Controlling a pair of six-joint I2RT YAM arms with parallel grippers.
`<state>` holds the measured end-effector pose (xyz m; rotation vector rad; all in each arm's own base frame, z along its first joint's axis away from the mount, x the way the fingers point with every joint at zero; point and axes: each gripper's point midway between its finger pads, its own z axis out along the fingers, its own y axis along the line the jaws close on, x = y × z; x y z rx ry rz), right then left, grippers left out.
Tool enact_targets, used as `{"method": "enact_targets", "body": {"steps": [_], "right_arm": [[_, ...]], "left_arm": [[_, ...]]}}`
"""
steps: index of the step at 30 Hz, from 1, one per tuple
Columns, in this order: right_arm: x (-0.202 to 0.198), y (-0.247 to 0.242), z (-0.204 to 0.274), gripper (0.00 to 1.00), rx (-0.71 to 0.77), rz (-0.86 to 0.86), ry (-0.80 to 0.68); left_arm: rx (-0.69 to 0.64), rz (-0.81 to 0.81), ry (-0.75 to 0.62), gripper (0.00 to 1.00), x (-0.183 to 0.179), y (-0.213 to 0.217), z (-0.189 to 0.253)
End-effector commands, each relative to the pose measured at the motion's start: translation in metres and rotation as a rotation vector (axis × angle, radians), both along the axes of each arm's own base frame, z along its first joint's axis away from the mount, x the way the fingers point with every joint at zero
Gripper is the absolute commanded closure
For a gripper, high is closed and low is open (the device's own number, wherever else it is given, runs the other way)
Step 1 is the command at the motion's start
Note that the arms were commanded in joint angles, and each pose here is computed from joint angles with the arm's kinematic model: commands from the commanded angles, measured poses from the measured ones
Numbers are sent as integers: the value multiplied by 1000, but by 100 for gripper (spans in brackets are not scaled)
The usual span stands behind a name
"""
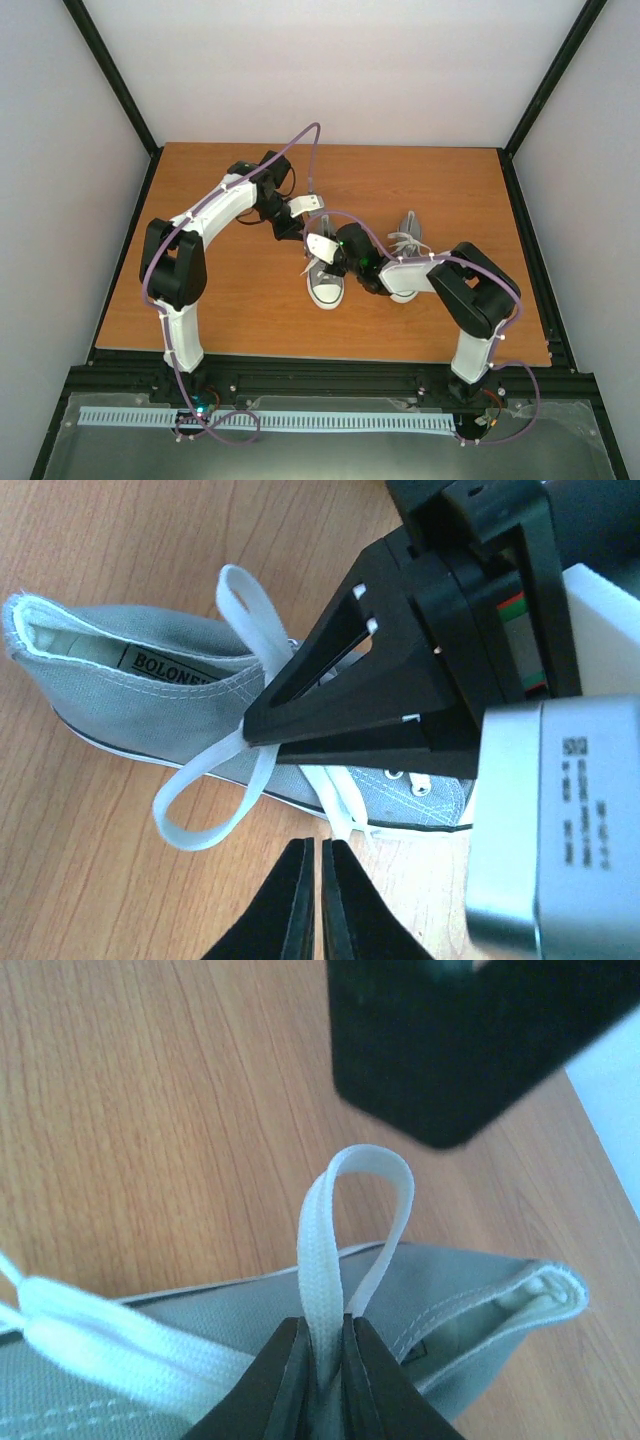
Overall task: Tie the shoes
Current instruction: Tie the shoelace on the shoe.
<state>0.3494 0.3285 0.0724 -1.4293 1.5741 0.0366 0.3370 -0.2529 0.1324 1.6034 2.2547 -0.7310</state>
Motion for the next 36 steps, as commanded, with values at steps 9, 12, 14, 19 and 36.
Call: {"method": "enact_targets", "body": {"steps": [9,12,14,19,36], "right_arm": [[-9,-20,-8,90,-36,-69,48],[-7,-20,-8,90,-29,-75,48],[-7,-19,-8,90,-25,-72,48],[-7,-18,-6,90,-17,-65,46],[-4,-29,-4,90,-31,-122,53]], "left_arm": [[-12,-182,-242,31,10,3,-16],[-32,-228,-258,27,23,-7,-27],[-45,-227,-278,26,35,-13,-35],[-91,-305,-381,27,42,-21,-45],[-118,-382,-301,99,18,-18,-29]]}}
